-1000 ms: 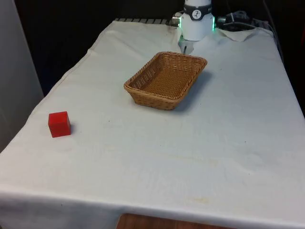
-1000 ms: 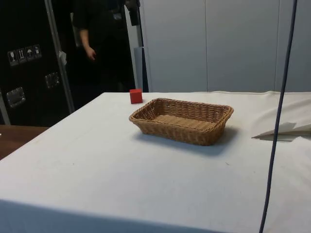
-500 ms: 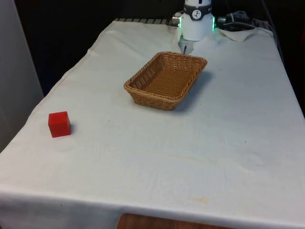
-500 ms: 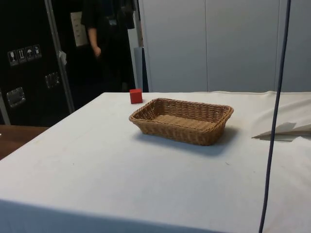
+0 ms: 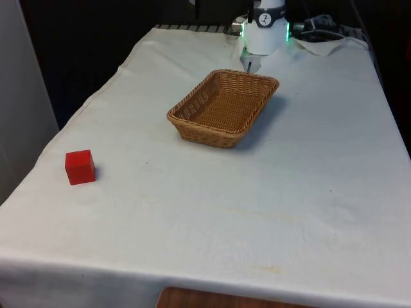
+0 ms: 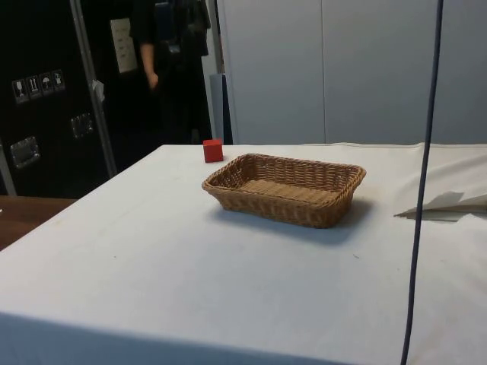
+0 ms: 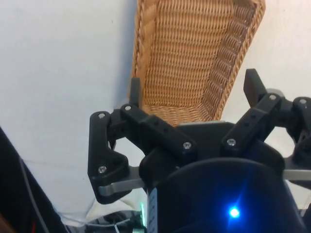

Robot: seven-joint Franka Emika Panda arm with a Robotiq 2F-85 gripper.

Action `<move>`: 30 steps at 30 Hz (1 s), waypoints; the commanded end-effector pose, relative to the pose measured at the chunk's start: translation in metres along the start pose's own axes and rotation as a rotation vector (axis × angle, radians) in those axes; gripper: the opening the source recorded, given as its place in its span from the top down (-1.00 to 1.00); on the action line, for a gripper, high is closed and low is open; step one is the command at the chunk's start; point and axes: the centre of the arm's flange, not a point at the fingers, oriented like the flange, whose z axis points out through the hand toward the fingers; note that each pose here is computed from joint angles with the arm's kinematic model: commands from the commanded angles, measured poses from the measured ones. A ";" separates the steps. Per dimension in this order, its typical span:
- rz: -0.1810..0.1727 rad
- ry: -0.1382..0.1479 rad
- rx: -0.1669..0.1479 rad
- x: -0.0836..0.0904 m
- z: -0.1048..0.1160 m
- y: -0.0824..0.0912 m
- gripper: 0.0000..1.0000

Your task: Pick up the cube and place it into the basket.

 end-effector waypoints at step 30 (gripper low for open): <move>0.088 0.011 -0.058 0.021 0.038 0.051 -1.00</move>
